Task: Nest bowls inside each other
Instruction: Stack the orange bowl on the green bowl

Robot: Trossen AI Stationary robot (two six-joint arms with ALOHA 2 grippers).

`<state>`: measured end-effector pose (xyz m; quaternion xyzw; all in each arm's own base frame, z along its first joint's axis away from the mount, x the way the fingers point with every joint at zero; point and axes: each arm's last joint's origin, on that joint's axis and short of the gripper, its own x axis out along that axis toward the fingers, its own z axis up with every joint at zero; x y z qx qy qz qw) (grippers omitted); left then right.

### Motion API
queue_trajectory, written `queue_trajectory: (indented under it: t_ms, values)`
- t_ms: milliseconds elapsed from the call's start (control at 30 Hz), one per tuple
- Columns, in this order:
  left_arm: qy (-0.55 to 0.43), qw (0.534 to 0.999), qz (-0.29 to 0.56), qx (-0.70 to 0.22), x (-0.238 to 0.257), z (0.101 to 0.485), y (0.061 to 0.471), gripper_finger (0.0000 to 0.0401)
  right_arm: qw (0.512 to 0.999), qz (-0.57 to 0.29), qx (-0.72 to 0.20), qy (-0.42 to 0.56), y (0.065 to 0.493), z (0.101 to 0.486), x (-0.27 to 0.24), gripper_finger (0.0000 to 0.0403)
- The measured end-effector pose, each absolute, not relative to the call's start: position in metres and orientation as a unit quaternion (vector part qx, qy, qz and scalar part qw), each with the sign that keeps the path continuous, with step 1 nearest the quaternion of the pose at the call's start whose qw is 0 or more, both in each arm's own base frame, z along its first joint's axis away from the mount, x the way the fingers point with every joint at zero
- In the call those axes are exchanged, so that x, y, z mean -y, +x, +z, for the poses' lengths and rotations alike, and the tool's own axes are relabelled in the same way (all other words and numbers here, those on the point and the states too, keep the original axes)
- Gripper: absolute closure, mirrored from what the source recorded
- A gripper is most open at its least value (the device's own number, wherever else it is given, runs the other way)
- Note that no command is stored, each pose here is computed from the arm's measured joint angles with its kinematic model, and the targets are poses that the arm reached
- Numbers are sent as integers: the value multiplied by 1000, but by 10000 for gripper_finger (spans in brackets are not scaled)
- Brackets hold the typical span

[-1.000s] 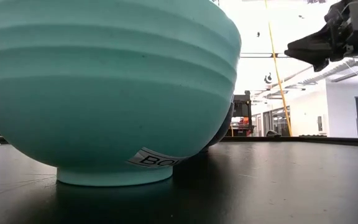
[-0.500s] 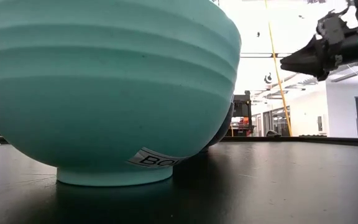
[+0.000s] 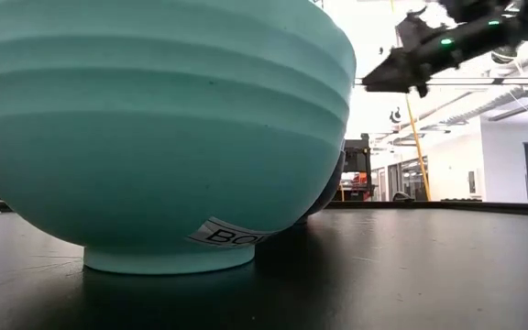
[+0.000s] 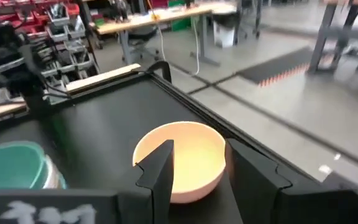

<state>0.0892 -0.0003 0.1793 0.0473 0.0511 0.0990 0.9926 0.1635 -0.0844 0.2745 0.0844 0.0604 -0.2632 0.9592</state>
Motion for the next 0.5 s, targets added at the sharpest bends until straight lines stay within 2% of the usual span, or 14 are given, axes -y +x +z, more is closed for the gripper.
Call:
queue_trajectory:
  t_ms: [167,333,500]
  values:
    - [51,994,78,-55,1,179,89,176,951,-266,-106,118,181,281,135,266]
    - [65,993,77,-65,1,177,89,176,959,-185,-132,172,186,295,171,266]
    - [77,992,75,-71,2,176,89,176,947,-183,-185,188,201,316,195,266]
